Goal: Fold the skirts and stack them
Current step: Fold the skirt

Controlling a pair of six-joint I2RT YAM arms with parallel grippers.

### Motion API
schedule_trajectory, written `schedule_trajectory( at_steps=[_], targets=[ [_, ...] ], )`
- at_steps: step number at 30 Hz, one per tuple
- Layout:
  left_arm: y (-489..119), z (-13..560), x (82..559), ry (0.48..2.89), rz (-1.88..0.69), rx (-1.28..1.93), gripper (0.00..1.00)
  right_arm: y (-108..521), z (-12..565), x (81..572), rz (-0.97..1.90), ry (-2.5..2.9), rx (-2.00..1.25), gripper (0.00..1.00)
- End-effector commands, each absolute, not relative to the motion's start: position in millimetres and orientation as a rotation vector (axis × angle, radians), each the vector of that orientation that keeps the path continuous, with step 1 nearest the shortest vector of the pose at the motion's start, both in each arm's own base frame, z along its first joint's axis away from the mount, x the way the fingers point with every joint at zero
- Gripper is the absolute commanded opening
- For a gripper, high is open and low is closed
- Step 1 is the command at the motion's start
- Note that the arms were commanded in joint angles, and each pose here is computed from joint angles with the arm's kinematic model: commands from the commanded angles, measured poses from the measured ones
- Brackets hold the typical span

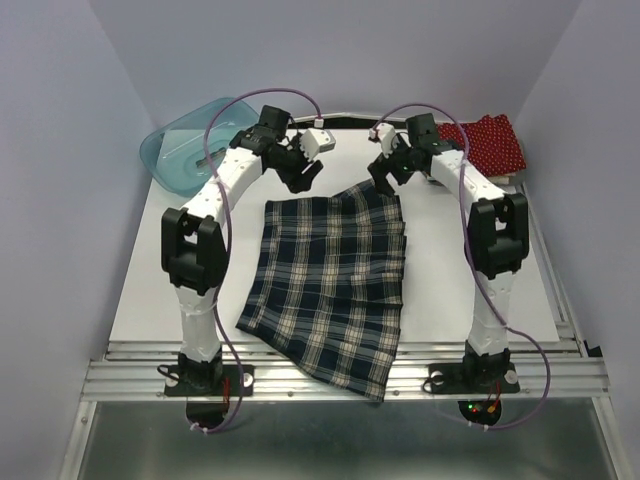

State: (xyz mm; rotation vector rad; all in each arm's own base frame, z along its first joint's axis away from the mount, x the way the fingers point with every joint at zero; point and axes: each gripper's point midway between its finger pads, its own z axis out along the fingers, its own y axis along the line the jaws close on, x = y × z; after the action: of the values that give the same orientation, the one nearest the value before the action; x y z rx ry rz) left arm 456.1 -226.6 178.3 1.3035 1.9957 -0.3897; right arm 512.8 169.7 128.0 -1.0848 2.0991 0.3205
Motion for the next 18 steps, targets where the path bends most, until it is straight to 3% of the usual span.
schedule_trajectory(
  at_steps=[1, 4, 9, 18],
  targets=[
    [-208.6, 162.2, 464.8, 2.024, -0.352, 1.32, 0.67, 180.7, 170.7, 563.9, 0.219, 1.85, -1.097, 1.0],
    [-204.8, 150.7, 468.2, 2.044, -0.349, 1.324, 0.67, 188.2, 168.9, 582.3, 0.202, 1.76, -1.114, 1.0],
    [-198.3, 140.5, 477.2, 2.064, -0.332, 1.304, 0.68, 196.4, 116.3, 594.6, 0.237, 1.771, -1.233, 1.0],
    [-184.0, 125.9, 483.5, 2.111, -0.348, 1.264, 0.68, 202.5, 45.8, 566.0, 0.369, 1.803, -1.433, 1.0]
  ],
)
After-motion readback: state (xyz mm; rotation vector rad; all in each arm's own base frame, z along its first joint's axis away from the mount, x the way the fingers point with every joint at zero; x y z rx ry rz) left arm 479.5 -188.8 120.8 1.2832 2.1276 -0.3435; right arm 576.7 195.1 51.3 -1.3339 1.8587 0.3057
